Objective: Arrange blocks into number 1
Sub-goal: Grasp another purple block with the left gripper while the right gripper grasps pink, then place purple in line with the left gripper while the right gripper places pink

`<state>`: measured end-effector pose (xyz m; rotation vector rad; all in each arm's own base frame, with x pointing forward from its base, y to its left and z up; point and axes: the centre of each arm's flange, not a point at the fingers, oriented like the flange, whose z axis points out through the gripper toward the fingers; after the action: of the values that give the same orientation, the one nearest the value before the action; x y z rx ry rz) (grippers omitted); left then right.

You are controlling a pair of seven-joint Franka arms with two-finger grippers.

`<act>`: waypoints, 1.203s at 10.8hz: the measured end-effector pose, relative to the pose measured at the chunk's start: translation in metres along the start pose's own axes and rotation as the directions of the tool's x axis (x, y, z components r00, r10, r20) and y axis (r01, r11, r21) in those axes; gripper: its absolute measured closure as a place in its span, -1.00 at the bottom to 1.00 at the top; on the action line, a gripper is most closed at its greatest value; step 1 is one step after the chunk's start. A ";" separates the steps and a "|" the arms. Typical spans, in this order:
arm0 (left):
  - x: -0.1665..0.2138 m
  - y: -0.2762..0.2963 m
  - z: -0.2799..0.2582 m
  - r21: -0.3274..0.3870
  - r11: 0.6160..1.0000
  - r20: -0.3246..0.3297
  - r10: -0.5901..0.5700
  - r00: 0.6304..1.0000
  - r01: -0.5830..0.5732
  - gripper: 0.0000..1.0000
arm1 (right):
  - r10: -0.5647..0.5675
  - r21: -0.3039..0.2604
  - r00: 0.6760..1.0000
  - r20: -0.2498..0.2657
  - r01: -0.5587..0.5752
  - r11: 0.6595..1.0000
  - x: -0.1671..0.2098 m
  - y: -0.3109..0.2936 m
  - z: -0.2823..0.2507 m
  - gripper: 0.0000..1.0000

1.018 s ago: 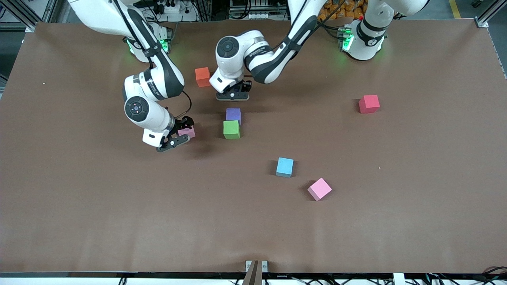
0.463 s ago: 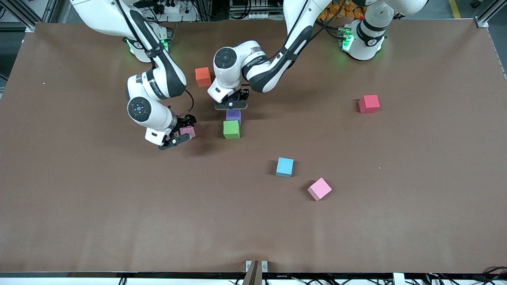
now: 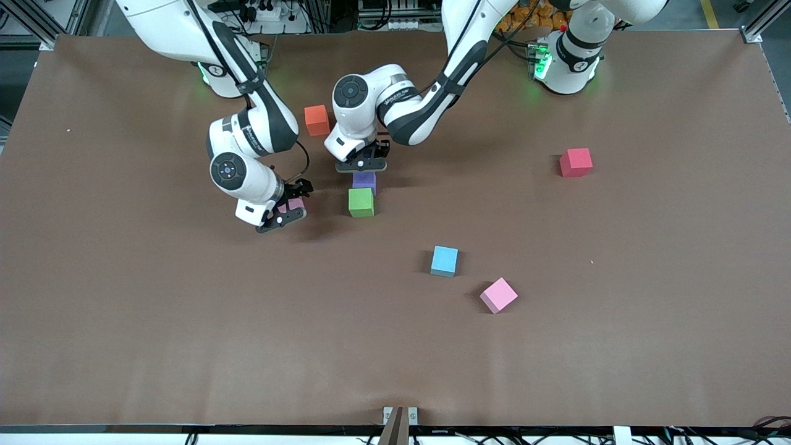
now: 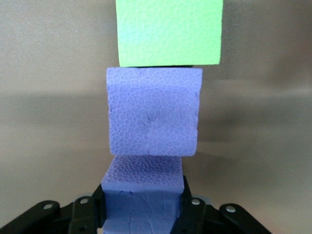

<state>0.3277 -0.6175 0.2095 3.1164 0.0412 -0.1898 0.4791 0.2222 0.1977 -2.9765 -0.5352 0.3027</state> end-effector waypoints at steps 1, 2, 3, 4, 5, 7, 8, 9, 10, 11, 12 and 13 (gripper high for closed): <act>0.004 -0.002 0.003 0.005 1.000 -0.002 -0.005 1.000 0.005 -0.12 | 0.003 -0.004 1.000 -0.011 -0.003 1.000 -0.001 0.002 0.005 -0.95; 0.008 -0.004 0.004 0.007 1.000 -0.005 -0.012 1.000 0.012 -0.12 | 0.006 -0.008 1.000 -0.018 -0.006 1.000 -0.003 0.004 0.011 -0.89; 0.012 -0.004 0.005 0.006 1.000 -0.008 -0.016 1.000 0.016 -0.12 | 0.009 -0.009 1.000 -0.017 -0.009 1.000 -0.003 0.005 0.015 -0.63; 0.014 -0.003 0.005 0.005 1.000 -0.009 -0.017 1.000 0.017 -0.12 | 0.012 -0.010 1.000 -0.016 -0.012 1.000 -0.003 0.007 0.016 -0.59; 0.014 -0.002 0.005 0.007 1.000 -0.015 -0.012 1.000 0.012 -0.25 | 0.019 -0.009 1.000 -0.020 -0.019 1.000 -0.003 0.009 0.014 -0.32; 0.008 0.002 0.004 0.015 1.000 -0.038 0.019 0.999 -0.019 -0.53 | 0.042 -0.004 0.998 -0.043 -0.042 0.999 0.001 0.016 0.007 -0.30; 0.004 0.006 0.003 0.013 1.000 -0.041 0.029 0.999 -0.028 -0.79 | 0.063 0.010 0.996 -0.062 -0.063 0.998 0.004 0.019 0.001 -0.30; 0.000 0.008 0.003 0.020 0.999 -0.038 0.033 0.999 -0.033 -0.98 | 0.091 0.030 0.992 -0.082 -0.089 0.996 0.008 0.021 -0.007 -0.30; -0.002 0.007 0.002 0.037 0.999 -0.030 0.035 0.999 -0.034 -0.99 | 0.119 0.052 0.987 -0.106 -0.114 0.992 0.013 0.024 -0.017 -0.29; -0.003 0.007 -0.003 0.054 0.998 -0.022 0.034 0.999 -0.033 -1.00 | 0.144 0.074 0.981 -0.128 -0.135 0.988 0.018 0.025 -0.027 -0.29; -0.004 0.006 -0.013 0.069 0.997 -0.016 0.027 1.000 -0.025 -1.00 | 0.168 0.096 0.975 -0.147 -0.154 0.983 0.024 0.024 -0.036 -0.29; -0.005 0.007 -0.030 0.075 0.997 -0.017 0.008 1.000 -0.007 -1.00 | 0.192 0.113 0.967 -0.165 -0.175 0.978 0.030 0.021 -0.045 -0.29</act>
<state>0.3261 -0.6236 0.2395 3.1927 0.0230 -0.1680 0.5232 0.2108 0.2333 -2.9225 -0.2194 0.0764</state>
